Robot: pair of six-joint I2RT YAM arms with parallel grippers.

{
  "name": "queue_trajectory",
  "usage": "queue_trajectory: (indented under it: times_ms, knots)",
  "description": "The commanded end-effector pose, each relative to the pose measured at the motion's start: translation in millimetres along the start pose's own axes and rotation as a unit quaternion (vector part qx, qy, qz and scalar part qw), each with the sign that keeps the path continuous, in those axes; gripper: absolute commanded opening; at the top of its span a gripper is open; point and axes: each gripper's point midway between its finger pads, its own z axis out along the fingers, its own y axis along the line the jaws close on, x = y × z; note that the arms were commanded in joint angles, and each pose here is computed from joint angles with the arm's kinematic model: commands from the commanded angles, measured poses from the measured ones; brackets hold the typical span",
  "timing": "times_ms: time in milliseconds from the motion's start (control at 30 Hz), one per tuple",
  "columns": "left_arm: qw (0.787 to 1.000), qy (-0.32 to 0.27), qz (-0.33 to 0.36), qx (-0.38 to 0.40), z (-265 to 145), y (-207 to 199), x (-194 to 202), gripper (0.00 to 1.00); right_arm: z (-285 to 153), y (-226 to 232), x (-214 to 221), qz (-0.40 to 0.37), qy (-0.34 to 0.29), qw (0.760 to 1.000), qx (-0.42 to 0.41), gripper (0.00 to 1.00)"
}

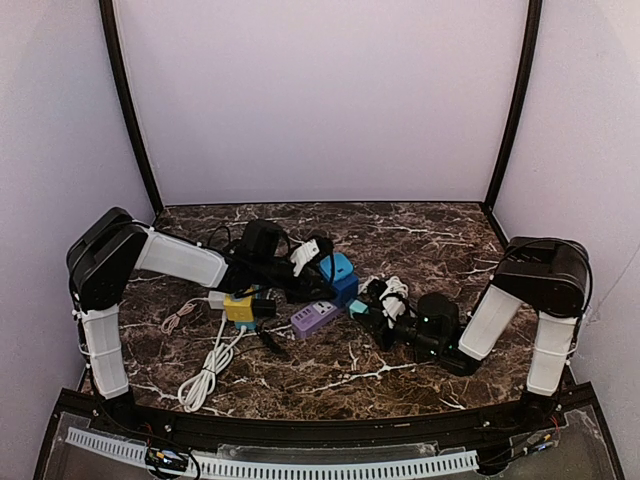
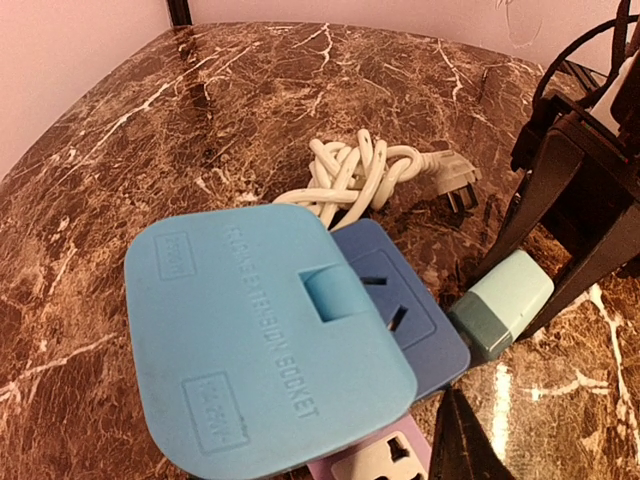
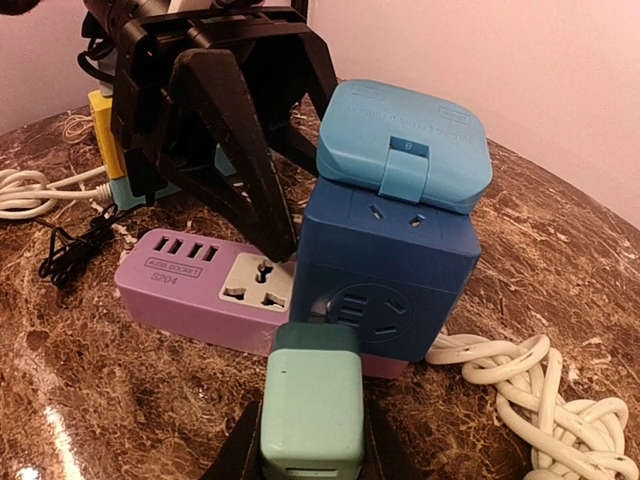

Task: Insert the plug
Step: Insert the plug into the socket.

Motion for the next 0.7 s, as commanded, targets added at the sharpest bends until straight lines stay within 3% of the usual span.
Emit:
queue_trajectory:
  times_ms: [0,667]
  knots:
    - [0.999,0.019,-0.046,0.021,9.5,-2.7,35.8,0.41,-2.4,-12.3,-38.7,0.011,-0.082,0.996,0.021,0.0]
    - [0.996,0.048,-0.07,0.008,13.6,-2.9,66.5,0.39,-11.2,-19.8,-58.1,0.021,-0.112,0.993,0.019,0.0]
